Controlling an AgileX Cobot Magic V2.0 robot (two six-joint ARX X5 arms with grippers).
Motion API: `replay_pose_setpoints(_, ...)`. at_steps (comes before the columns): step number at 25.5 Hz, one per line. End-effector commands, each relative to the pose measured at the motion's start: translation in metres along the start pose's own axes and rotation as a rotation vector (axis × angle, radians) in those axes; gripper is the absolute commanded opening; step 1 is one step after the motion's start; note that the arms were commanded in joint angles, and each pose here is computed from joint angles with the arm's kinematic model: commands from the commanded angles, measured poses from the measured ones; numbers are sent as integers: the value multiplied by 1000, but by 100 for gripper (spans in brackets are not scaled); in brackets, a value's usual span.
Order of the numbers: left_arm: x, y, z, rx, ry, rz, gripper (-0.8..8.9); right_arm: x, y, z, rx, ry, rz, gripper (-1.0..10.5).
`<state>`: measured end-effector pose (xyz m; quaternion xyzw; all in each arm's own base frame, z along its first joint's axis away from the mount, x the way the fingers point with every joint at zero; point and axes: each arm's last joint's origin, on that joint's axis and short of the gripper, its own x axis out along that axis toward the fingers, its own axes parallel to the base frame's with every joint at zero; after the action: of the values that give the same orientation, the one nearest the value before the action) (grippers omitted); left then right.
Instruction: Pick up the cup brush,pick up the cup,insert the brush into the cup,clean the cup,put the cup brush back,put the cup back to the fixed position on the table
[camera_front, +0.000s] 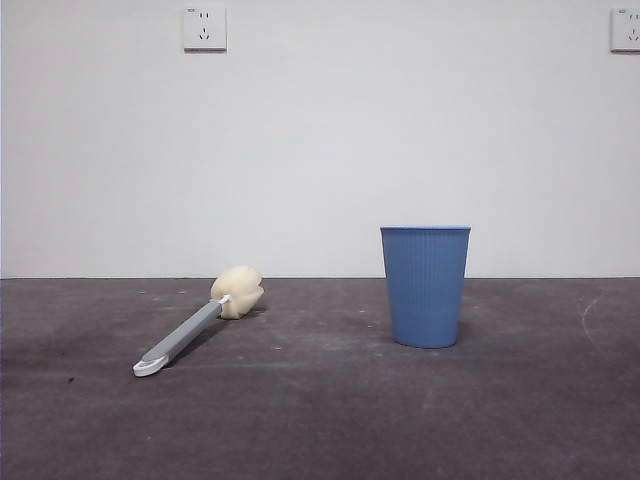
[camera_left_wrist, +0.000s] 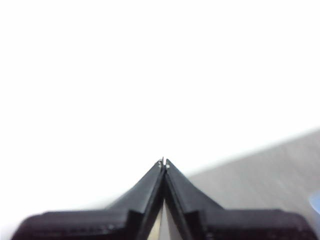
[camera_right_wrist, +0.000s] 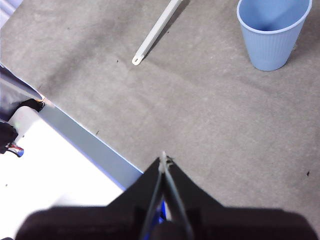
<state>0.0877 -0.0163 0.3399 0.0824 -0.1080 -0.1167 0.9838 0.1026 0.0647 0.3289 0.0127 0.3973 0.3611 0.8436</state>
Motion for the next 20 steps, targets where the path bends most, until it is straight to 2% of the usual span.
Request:
replay_pose_setpoints(1,8,-3,-40,77,-41,34,-4,0,0,0,-2,-1,-2,2)
replay_pose_setpoints(5,7,-10,-84,63,70,17,-3,0,0,0,-2,-1,-2,2)
replay_pose_setpoints(10,-3,-18,-123,48,126,6,-3,0,0,0,-2,-1,-2,2)
replay_pose_setpoints(15,-13,-23,-146,47,145,9,-4,0,0,0,-2,-1,-2,2)
replay_pose_setpoints(20,-19,-25,-161,18,244,47,-4,0,0,0,-2,-1,-2,2)
